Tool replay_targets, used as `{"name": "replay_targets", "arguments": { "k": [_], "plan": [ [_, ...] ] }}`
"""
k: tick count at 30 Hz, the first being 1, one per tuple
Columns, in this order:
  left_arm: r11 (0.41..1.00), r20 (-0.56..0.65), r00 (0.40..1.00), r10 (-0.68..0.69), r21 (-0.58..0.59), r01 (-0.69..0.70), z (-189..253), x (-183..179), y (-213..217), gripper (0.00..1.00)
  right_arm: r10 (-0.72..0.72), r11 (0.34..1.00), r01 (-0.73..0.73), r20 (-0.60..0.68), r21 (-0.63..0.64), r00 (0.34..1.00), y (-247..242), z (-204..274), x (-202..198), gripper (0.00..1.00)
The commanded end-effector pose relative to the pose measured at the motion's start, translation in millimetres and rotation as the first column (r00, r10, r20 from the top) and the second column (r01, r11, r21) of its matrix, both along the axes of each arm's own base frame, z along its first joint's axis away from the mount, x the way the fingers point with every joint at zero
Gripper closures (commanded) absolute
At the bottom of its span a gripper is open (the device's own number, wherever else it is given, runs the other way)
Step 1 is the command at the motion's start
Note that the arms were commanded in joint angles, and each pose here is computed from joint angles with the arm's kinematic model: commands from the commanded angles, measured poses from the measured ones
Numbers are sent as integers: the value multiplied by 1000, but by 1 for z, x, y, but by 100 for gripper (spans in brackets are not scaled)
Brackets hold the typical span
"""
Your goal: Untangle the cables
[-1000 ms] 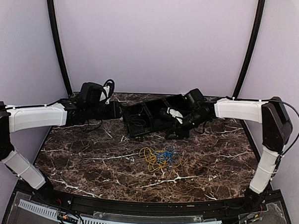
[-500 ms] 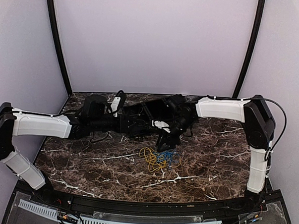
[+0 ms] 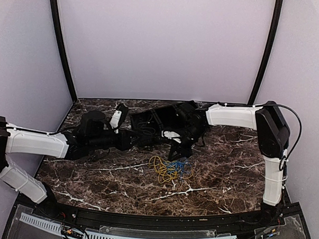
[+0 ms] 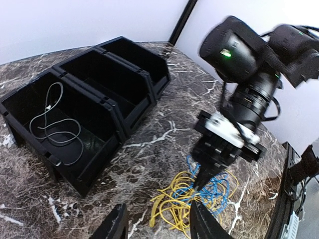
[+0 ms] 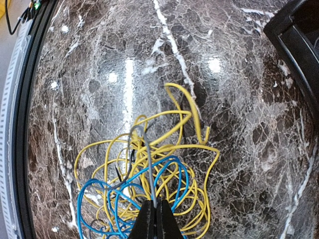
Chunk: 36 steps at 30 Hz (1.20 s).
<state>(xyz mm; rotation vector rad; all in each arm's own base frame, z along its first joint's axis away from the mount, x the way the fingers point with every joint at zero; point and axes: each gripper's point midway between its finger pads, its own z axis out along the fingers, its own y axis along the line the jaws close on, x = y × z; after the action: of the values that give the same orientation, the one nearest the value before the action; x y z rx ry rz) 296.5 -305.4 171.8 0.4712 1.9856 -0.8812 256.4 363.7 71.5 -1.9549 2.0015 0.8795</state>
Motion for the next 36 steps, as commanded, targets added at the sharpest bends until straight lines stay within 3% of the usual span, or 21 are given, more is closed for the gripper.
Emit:
{"name": "replay_targets", "arguments": {
  "k": [1, 8, 15, 26, 33, 36],
  "plan": [
    [993, 231, 967, -112, -14, 118, 34, -32, -18, 55, -10, 997, 8, 23, 80, 1000, 14, 34, 3, 100],
    [972, 402, 891, -209, -15, 234, 32, -70, -62, 51, -26, 985, 28, -12, 173, 1000, 21, 77, -5, 100],
    [986, 538, 840, -65, -96, 137, 45, -59, -103, 48, -21, 975, 36, -69, 220, 997, 21, 101, -14, 100],
    [992, 516, 850, 106, -118, -52, -1, -20, -124, 52, -50, 918, 113, -173, 379, 984, 3, 168, -8, 100],
    [997, 488, 871, 64, 11, -79, -45, -7, -140, 56, -24, 894, 91, -156, 440, 987, -2, 204, -16, 100],
    [998, 468, 883, 7, 48, -34, -57, -12, -147, 63, -12, 881, 76, -137, 467, 990, -4, 224, -19, 100]
  ]
}}
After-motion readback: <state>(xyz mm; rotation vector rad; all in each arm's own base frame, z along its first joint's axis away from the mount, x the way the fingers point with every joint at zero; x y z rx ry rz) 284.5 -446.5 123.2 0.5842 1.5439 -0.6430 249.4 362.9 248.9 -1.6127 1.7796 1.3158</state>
